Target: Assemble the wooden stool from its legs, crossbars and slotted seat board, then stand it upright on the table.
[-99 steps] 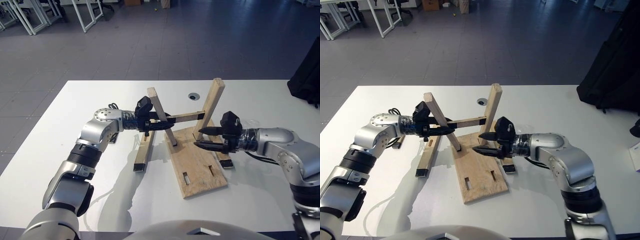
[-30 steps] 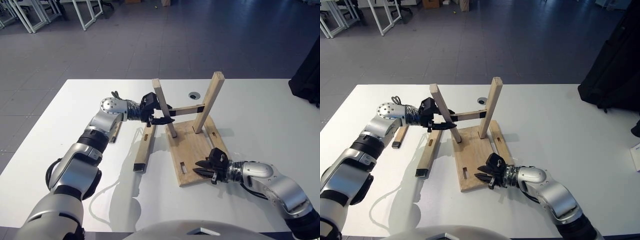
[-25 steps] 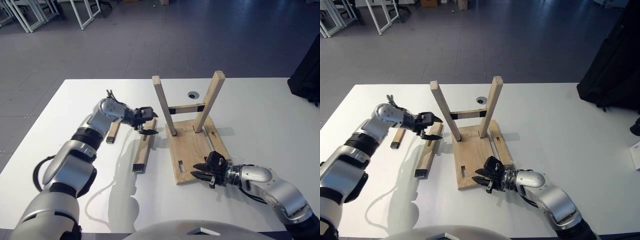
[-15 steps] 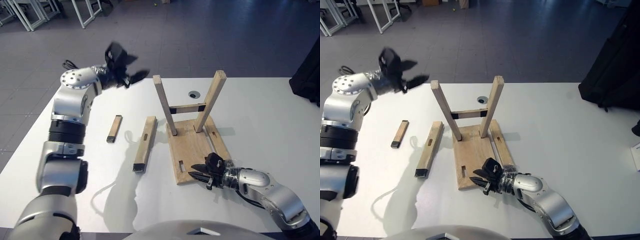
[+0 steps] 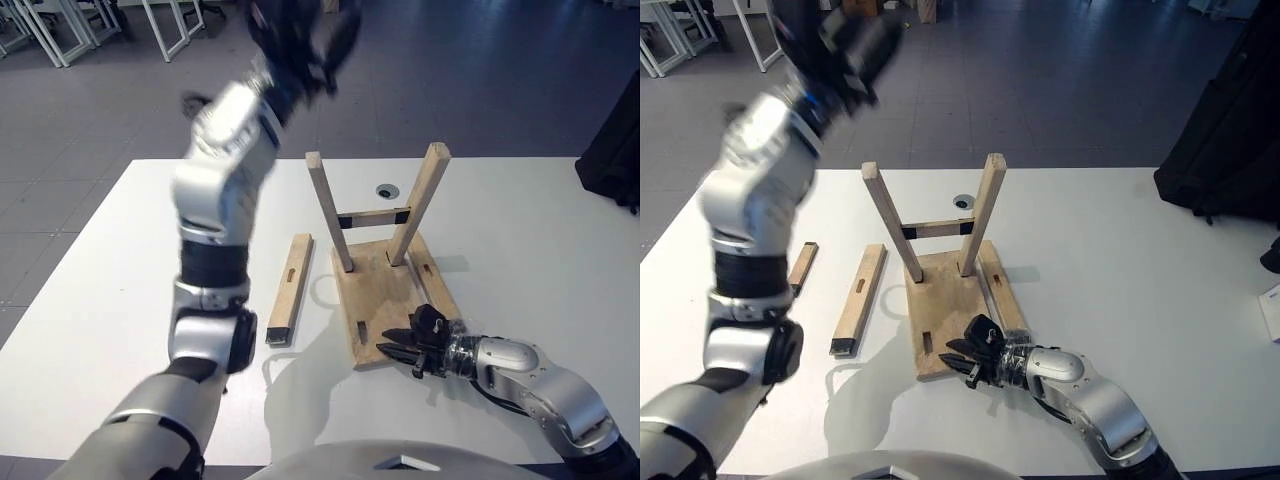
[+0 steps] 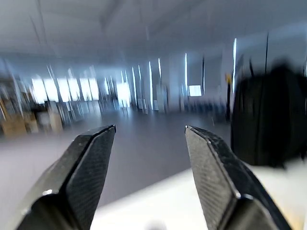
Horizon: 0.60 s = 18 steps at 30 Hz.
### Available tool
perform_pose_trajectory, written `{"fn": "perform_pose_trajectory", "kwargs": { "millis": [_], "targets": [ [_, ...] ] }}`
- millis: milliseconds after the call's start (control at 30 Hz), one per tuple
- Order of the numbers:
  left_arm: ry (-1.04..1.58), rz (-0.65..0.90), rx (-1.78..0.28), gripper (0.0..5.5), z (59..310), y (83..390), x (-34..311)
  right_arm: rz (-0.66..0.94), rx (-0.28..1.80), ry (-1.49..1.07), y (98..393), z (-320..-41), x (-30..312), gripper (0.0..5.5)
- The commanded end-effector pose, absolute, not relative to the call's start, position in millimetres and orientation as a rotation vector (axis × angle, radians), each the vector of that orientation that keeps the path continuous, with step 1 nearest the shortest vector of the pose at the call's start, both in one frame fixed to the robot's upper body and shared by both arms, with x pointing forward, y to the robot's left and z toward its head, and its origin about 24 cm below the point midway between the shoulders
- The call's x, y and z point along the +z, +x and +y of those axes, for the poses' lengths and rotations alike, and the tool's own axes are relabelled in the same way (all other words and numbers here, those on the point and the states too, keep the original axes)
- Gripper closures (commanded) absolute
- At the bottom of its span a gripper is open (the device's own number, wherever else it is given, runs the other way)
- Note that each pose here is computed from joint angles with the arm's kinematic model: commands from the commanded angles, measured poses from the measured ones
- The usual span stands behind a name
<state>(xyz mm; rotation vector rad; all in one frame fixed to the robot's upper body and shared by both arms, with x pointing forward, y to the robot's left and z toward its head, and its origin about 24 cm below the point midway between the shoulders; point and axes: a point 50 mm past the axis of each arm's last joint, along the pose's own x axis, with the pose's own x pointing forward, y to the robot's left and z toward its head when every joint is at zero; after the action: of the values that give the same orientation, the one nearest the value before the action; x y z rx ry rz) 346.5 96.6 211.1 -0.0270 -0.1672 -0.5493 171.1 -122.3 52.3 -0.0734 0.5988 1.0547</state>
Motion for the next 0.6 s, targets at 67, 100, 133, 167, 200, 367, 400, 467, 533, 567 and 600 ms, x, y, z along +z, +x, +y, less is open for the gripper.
{"fn": "perform_pose_trajectory", "kwargs": {
  "millis": [67, 100, 133, 167, 200, 367, 400, 467, 533, 567, 600],
  "targets": [
    [-0.009, 0.067, -0.498, 2.79, 105, 336, 136, 0.713, 0.993, -0.061, 166, -127, 37, 4.23],
    [-0.022, 0.04, -0.505, 2.79, 105, 337, 142, 0.713, 0.988, -0.058, 166, -127, 37, 4.23],
    [-0.064, -0.017, -0.522, 2.79, 104, 340, 156, 0.714, 0.986, -0.054, 166, -127, 36, 4.23],
    [-0.097, -0.079, -0.541, 2.79, 102, 341, 170, 0.715, 0.986, -0.051, 166, -126, 35, 4.23],
    [-0.123, -0.147, -0.572, 2.79, 100, 342, 186, 0.716, 0.988, -0.05, 166, -126, 35, 4.23],
    [-0.294, -0.483, -0.717, 2.79, 112, 320, 282, 0.718, 0.976, -0.017, 161, -126, 33, 4.23],
    [-0.304, -0.508, -0.65, 2.66, 127, 315, 291, 0.695, 0.968, 0.004, 163, -125, 37, 4.23],
    [-0.299, -0.51, -0.446, 2.35, 162, 301, 287, 0.622, 0.929, 0.051, 174, -124, 51, 4.23],
    [-0.251, -0.39, -0.226, 2.03, 205, 281, 246, 0.48, 0.877, 0.139, 189, -117, 74, 4.23],
    [-0.17, -0.296, -0.141, 1.93, 226, 271, 220, 0.392, 0.864, 0.22, 195, -112, 90, 4.23],
    [-0.114, -0.221, -0.092, 1.93, 240, 262, 200, 0.329, 0.855, 0.281, 198, -108, 102, 4.23]
  ]
}}
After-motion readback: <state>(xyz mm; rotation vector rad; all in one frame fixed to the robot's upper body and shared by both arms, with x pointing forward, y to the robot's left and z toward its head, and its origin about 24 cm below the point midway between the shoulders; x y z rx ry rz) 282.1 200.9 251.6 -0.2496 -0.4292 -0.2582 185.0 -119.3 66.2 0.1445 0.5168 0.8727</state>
